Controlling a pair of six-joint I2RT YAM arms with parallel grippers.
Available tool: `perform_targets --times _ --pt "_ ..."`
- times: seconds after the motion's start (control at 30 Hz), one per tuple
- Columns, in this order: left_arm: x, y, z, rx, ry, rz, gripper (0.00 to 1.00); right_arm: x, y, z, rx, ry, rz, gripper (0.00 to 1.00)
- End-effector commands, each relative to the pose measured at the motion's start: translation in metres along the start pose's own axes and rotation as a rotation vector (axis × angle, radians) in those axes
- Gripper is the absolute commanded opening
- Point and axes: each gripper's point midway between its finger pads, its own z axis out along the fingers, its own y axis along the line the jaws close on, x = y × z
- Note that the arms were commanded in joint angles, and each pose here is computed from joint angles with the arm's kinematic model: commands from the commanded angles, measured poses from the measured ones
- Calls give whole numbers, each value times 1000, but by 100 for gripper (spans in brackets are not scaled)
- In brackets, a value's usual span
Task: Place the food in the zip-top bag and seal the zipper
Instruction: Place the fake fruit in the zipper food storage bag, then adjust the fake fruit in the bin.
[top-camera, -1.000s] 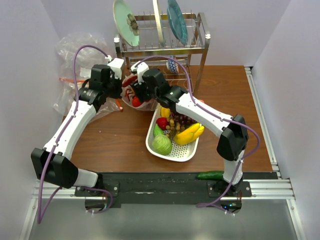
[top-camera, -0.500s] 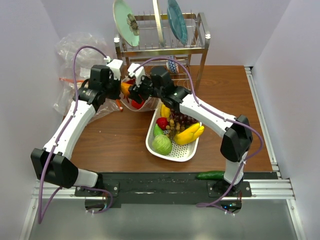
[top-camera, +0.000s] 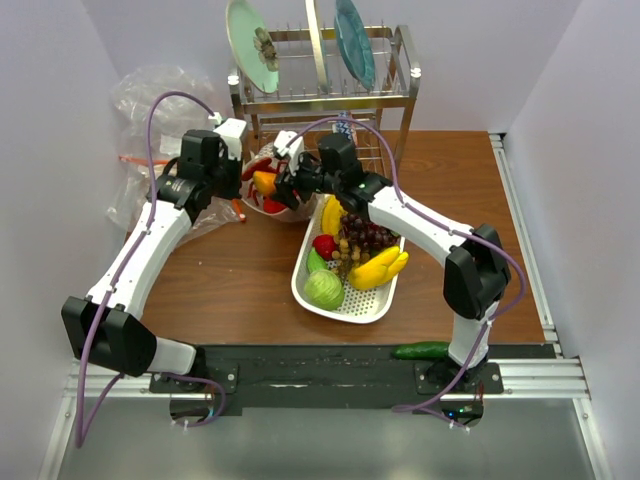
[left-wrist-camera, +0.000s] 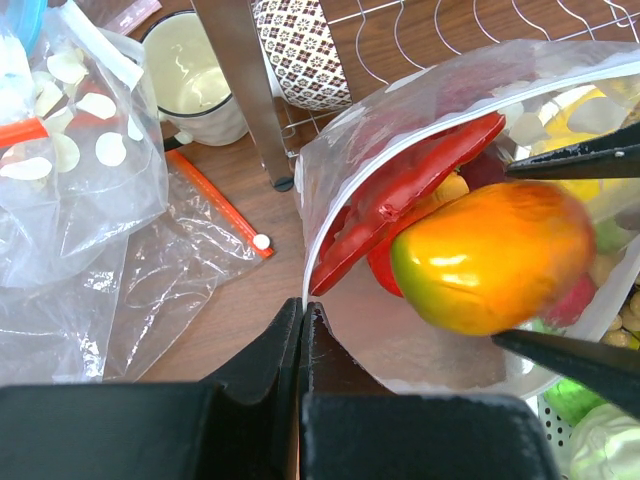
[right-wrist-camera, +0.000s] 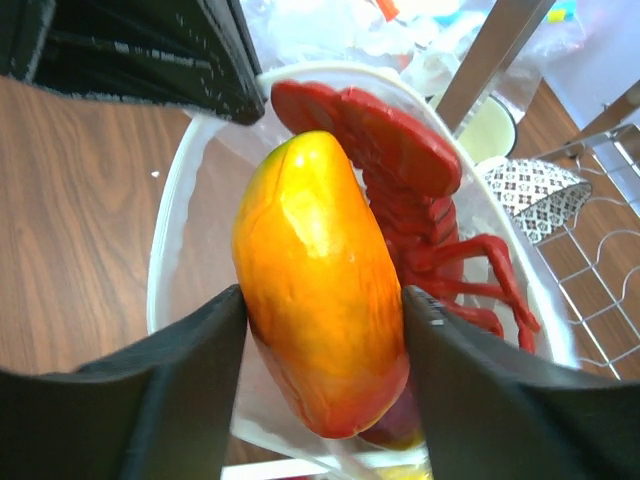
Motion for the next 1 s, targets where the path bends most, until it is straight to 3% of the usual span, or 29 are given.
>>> perform_targets --times 0.0,0.07,0.17,0.53,0.6,0.77,0.83,0.9,0.97 --pt "-35 -3 -16 13 -108 -9 0 -25 -2 -24 37 -12 -34 75" --pt "-35 -3 -16 13 -107 -8 0 -26 -5 -30 62 18 -19 82" --pt "-35 -4 -15 18 -105 -11 0 -37 -5 -42 80 22 -5 83" --pt "-34 -3 -14 12 -98 -9 0 -48 18 -91 97 38 175 73" --pt "-36 -5 -14 21 -104 -9 0 -38 32 -104 80 52 234 66" --pt "-37 -4 -15 19 -113 6 0 16 69 -135 64 180 448 66" --pt "-38 -5 -15 26 -122 8 0 34 84 -149 59 239 505 73" --pt "-38 -6 -17 29 -130 7 0 60 98 -155 59 315 542 90" --pt "-40 -6 -17 31 -137 7 0 81 108 -163 79 392 564 91"
